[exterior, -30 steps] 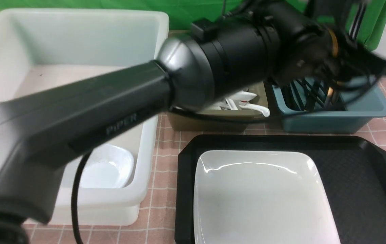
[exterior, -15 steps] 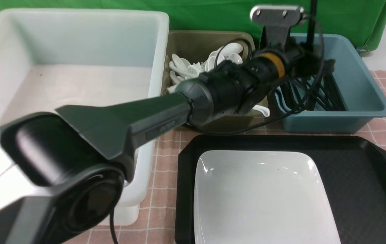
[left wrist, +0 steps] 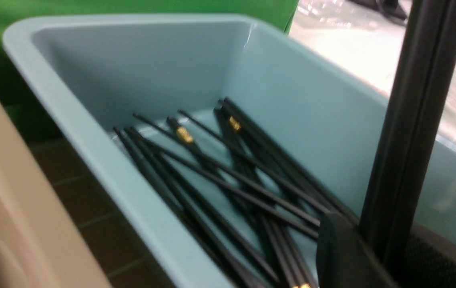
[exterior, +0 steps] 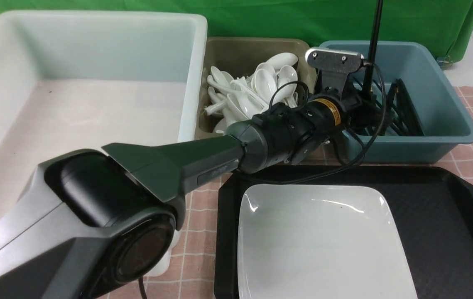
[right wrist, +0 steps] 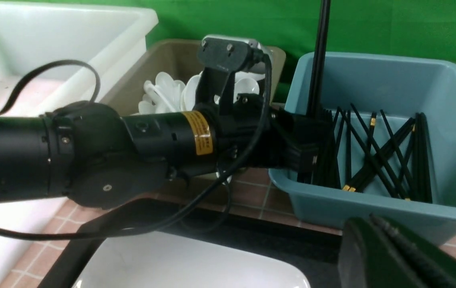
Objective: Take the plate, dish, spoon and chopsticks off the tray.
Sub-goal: Use the left arm to put the chopsticks into the small storage box on the right, then use the right arm to grab a plate from the dinner plate
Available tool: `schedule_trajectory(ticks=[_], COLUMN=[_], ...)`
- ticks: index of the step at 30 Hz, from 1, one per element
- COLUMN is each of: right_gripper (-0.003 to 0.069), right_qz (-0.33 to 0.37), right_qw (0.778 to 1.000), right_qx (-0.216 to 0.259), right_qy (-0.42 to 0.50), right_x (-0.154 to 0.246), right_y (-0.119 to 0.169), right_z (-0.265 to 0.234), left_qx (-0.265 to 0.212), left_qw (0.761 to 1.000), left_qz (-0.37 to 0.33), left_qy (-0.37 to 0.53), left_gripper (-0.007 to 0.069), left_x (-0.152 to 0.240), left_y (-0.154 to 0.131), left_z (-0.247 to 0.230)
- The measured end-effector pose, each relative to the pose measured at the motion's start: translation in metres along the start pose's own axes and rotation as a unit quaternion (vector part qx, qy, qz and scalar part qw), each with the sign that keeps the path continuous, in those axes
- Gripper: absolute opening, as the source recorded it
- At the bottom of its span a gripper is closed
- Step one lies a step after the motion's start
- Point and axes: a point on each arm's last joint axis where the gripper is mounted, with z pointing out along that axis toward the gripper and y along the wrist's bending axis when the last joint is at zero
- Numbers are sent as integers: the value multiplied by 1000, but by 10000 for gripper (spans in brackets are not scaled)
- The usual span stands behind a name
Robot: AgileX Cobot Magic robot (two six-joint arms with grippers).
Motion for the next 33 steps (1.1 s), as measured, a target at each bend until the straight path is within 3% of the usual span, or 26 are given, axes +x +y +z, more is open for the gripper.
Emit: schedule_trajectory(ticks=[2, 11, 17, 20, 23, 24, 25, 26, 29, 33], right_gripper=[34, 34, 34, 34, 34, 34, 34, 34, 34, 34], right_qz=[0, 0, 0, 0, 4, 9, 9, 10, 8, -27], right_qw=[1000, 1000, 1000, 1000, 999, 998, 998, 996, 985, 963], right_qx=[0, 0, 0, 0, -1, -2, -2, -4, -8, -22], right_qy=[0, 0, 0, 3, 34, 57, 60, 93, 171, 267], right_x=[0, 0, 0, 1, 4, 5, 5, 4, -6, -23], right_y=[0, 0, 0, 0, 0, 1, 1, 2, 4, 7], right_z=[0, 0, 0, 0, -1, -3, -3, -5, -15, -30], left_qx=[-4, -26, -49, -68, -86, -90, -90, -98, -112, -108], left_qw=[1000, 997, 988, 981, 969, 963, 962, 948, 918, 891], left_qz=[6, 53, 105, 112, 95, 95, 95, 101, 103, 82], left_qy=[9, 53, 102, 146, 211, 235, 240, 284, 367, 434], left_gripper=[124, 424, 477, 411, 239, 148, 134, 62, 8, 5], left_x=[2, -5, -30, -59, -89, -96, -98, -105, -109, -93], left_y=[1, 1, -2, -11, -24, -28, -29, -31, -32, -23], left_z=[0, -7, -26, -53, -93, -107, -110, -129, -158, -170])
